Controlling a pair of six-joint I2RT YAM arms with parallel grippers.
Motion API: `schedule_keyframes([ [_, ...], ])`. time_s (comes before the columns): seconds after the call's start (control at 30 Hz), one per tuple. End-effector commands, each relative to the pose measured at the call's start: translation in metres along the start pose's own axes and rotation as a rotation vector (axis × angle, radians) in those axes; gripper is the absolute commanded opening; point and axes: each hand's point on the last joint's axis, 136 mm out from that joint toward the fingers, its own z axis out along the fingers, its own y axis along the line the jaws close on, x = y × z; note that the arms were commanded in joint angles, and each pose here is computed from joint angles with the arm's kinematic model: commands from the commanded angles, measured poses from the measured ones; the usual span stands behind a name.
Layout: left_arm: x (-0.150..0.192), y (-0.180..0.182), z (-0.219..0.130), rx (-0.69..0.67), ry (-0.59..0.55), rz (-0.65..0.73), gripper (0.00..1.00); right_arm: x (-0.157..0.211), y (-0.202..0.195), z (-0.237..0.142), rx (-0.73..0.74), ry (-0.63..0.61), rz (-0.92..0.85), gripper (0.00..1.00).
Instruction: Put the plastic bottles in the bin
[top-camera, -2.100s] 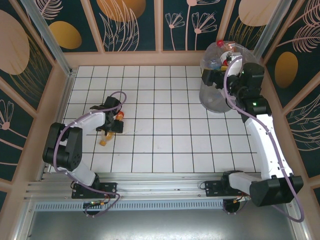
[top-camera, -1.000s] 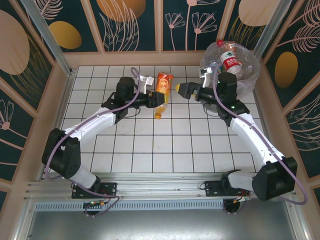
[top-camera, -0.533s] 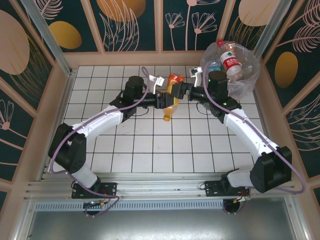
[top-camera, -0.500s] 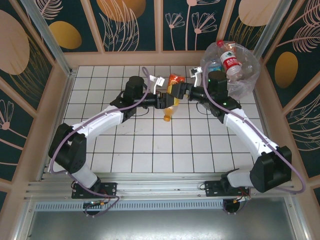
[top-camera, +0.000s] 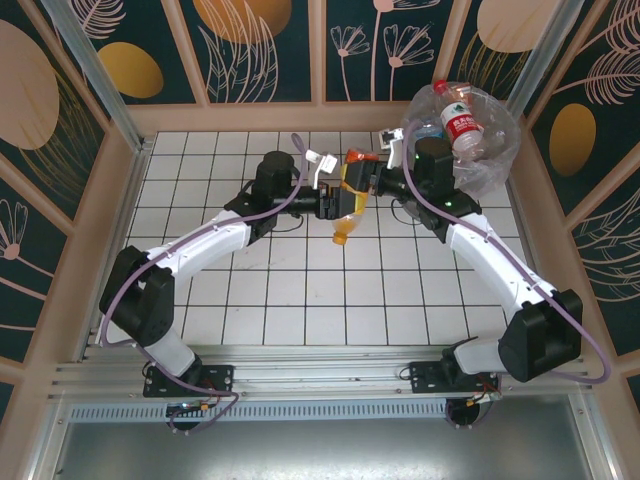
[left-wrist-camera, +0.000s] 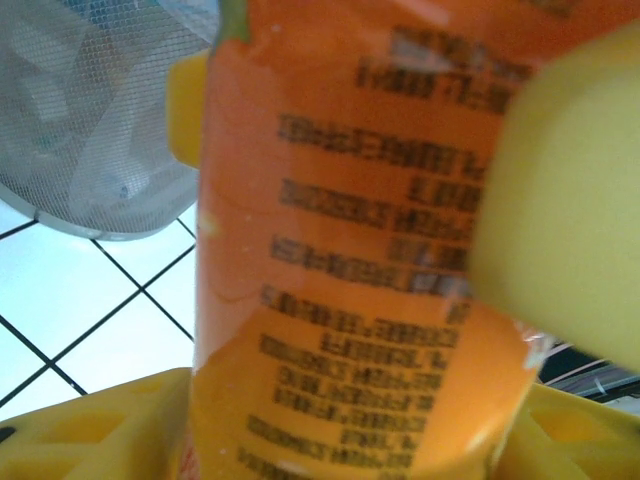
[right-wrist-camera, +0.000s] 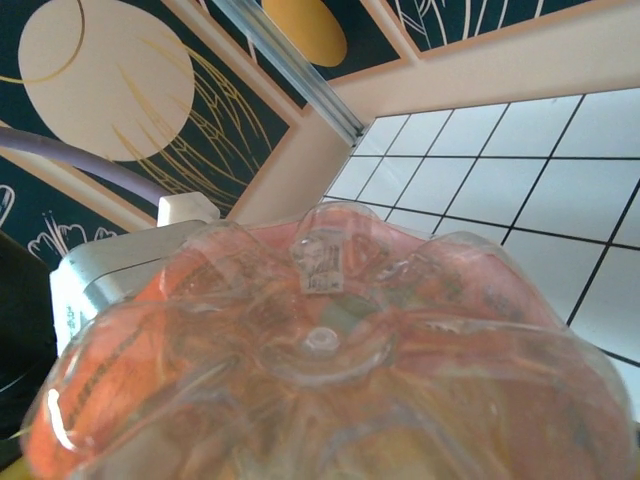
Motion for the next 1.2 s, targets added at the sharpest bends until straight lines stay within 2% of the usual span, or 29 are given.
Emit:
schedule_keyframes([
  [0.0, -0.02, -0.016, 0.0, 0.036, -0.045, 0.062, 0.75, -0.019, 0.018, -0.011, -0.007, -0.051, -0.058, 0.53],
  [0.1, -0.027, -0.023, -0.005, 0.029, -0.069, 0.1, 0.86, -0.025, 0.021, -0.016, 0.004, -0.063, -0.07, 0.52],
  [0.17, -0.032, -0.024, -0.01, -0.006, -0.084, 0.135, 0.98, -0.033, 0.021, -0.023, 0.021, -0.081, -0.08, 0.52],
  [0.3, -0.045, -0.021, -0.026, -0.134, -0.13, 0.223, 0.99, -0.052, 0.022, -0.045, 0.082, -0.129, -0.12, 0.52],
  [0.47, -0.062, -0.037, -0.057, -0.227, -0.229, 0.334, 0.99, -0.092, 0.016, -0.099, 0.206, -0.249, -0.175, 0.52],
  [0.6, -0.06, -0.049, -0.071, -0.234, -0.248, 0.388, 0.99, -0.131, 0.021, -0.145, 0.343, -0.389, -0.259, 0.53],
  [0.8, -0.033, -0.052, -0.078, -0.199, -0.196, 0.442, 0.98, -0.177, 0.012, -0.197, 0.645, -0.585, -0.364, 0.53],
  [0.97, -0.018, -0.058, -0.084, -0.16, -0.195, 0.452, 0.99, -0.204, -0.001, -0.233, 0.899, -0.681, -0.446, 0.53],
  [1.17, -0.012, -0.055, -0.087, -0.163, -0.205, 0.453, 0.98, -0.228, -0.006, -0.266, 1.115, -0.749, -0.503, 0.53],
])
